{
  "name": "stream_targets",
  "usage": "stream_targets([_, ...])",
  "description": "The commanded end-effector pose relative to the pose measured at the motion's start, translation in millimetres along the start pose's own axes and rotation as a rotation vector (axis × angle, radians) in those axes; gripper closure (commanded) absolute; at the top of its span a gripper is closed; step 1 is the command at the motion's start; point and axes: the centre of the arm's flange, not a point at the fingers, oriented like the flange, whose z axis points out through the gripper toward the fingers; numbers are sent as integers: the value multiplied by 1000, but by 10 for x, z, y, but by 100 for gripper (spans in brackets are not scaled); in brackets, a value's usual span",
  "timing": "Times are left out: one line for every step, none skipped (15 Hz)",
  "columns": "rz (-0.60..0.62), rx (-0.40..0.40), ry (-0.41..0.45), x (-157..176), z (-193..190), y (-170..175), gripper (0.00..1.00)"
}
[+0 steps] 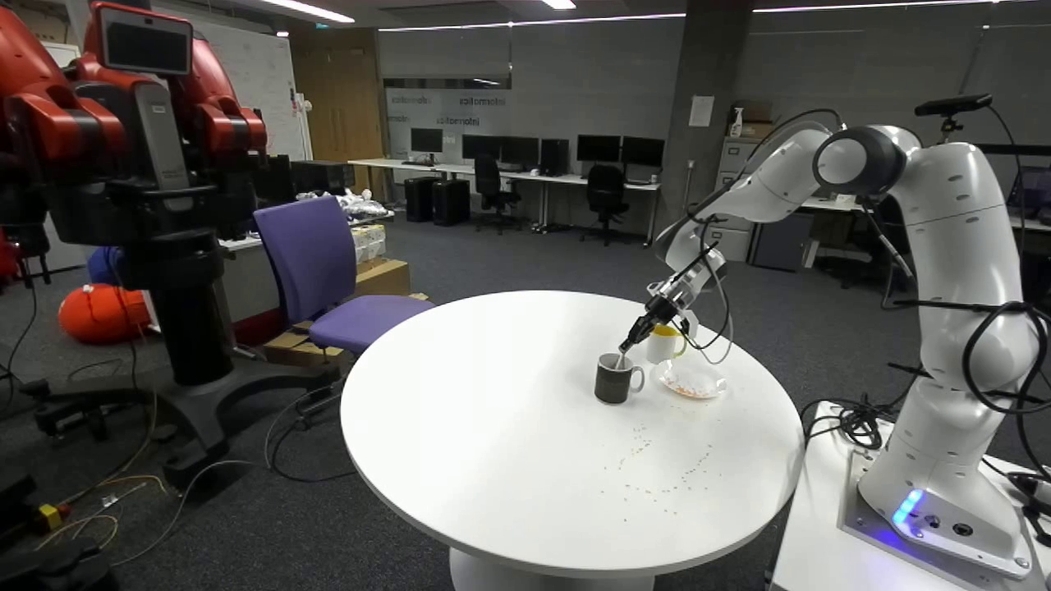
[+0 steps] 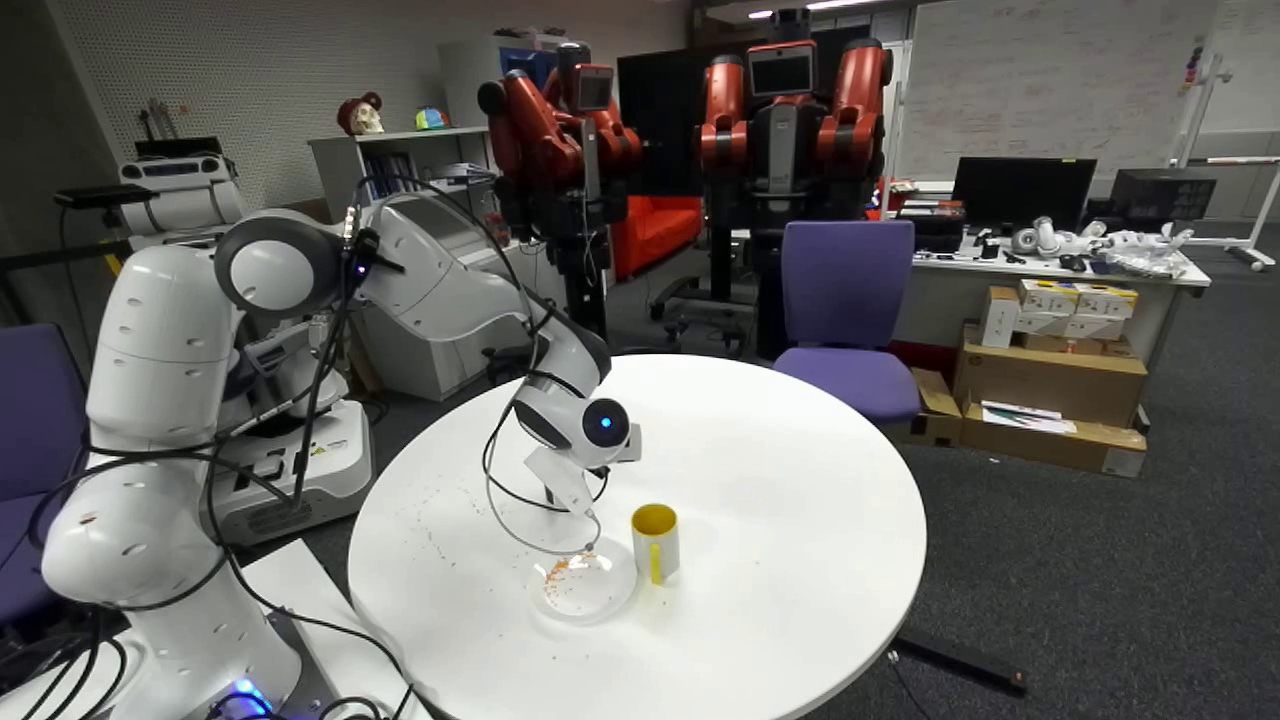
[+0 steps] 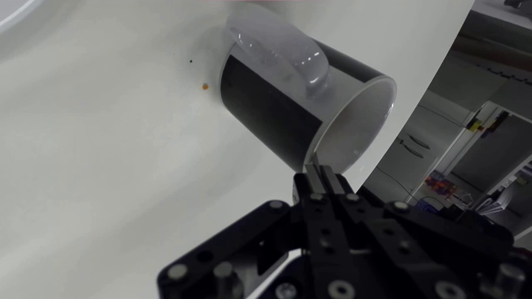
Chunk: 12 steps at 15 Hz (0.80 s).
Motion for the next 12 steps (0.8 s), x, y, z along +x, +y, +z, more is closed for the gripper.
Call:
stream_targets([-16, 27, -2, 197, -69, -48, 99])
stream_targets([-21, 27, 0, 223, -78, -55, 99])
stream_targets([-26, 30, 3, 244, -81, -63, 99])
stream_targets([-31, 33, 9, 263, -84, -68, 99])
stream_targets([-33, 36, 11, 276, -85, -68, 99])
stream_targets([-36, 43, 16, 288, -79, -65, 99])
stream_targets([-40, 50, 20, 295, -75, -66, 99])
stream_targets([-41, 58, 22, 295, -63, -64, 99])
stream_targets([-42, 66, 26, 293, -51, -60, 99])
stream_targets([-43, 74, 29, 290, -41, -56, 99])
stream_targets([-42, 80, 30, 283, -28, -49, 99])
stream_targets([-42, 89, 31, 277, -13, -44, 99])
